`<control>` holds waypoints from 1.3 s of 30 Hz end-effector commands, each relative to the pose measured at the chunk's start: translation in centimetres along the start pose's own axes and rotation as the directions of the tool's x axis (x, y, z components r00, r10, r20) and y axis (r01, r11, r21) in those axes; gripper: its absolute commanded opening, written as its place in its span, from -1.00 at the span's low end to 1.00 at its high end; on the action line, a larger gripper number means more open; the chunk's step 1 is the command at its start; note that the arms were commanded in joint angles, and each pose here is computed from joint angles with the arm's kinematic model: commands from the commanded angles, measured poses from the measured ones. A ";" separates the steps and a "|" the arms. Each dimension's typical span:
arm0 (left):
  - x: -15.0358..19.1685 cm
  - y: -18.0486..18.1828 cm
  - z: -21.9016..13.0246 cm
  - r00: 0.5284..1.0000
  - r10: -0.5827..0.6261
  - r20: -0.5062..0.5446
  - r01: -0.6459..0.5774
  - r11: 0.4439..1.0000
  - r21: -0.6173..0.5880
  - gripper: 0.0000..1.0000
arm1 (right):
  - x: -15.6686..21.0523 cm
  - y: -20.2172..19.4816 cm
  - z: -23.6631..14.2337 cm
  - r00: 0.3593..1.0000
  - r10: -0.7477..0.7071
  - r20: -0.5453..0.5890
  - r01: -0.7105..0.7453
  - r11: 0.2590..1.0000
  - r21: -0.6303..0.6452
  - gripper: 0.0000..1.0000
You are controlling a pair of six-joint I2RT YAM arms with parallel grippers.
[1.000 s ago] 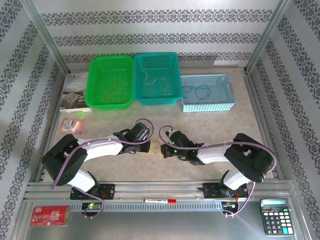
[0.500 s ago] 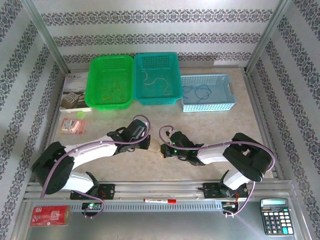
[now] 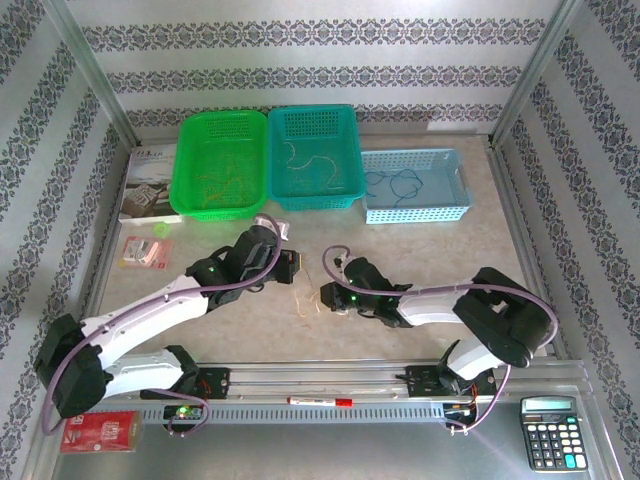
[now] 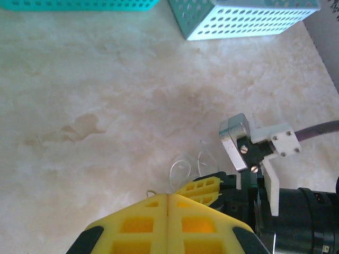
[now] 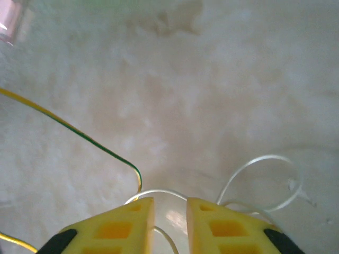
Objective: Untangle the cables
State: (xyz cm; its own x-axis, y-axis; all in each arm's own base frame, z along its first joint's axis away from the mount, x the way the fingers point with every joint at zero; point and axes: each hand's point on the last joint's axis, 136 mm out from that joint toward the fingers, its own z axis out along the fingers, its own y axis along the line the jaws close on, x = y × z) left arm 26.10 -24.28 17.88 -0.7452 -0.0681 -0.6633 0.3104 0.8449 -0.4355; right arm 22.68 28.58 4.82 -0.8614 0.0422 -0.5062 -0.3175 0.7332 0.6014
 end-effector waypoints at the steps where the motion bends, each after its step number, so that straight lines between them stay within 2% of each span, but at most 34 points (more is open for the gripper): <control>1: -1.6 -0.7 -1.6 0.998 0.044 0.043 -0.044 0.999 -0.002 -1.00 | -3.1 2.6 -1.6 0.998 -0.002 0.058 0.006 0.997 -0.075 -0.37; 9: -4.4 -2.3 -3.5 0.991 0.057 0.119 -0.061 0.997 0.036 -1.00 | -7.2 5.5 -5.6 0.986 -0.021 0.168 0.044 0.990 -0.137 0.12; 15: -5.9 -3.8 -4.3 0.987 0.044 0.155 -0.058 0.995 0.086 -1.00 | -9.0 7.2 -7.0 0.973 -0.067 0.220 0.103 0.982 -0.160 0.31; 22: -7.6 -5.6 -5.4 0.981 0.012 0.195 -0.043 0.987 0.155 -1.00 | -9.0 5.4 -4.6 0.973 -0.091 0.211 0.111 0.990 -0.083 0.33; 30: -10.7 -7.4 -8.1 0.955 -0.043 0.293 -0.026 0.973 0.229 -1.00 | -6.9 1.8 -0.9 0.985 -0.045 0.166 0.049 0.999 -0.023 0.22; 39: -15.6 -7.2 -11.5 0.901 -0.059 0.430 -0.035 0.978 0.207 -1.00 | -5.0 -0.5 0.5 0.991 -0.008 0.132 0.005 1.000 0.025 0.19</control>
State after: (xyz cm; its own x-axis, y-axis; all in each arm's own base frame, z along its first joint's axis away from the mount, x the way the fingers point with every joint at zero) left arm 28.01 -24.59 34.43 -0.5294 -0.2670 -0.8053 0.4382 0.7267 -0.5291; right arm 26.75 28.43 6.59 -0.8161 0.0894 -0.5710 -0.3217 0.7504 0.5774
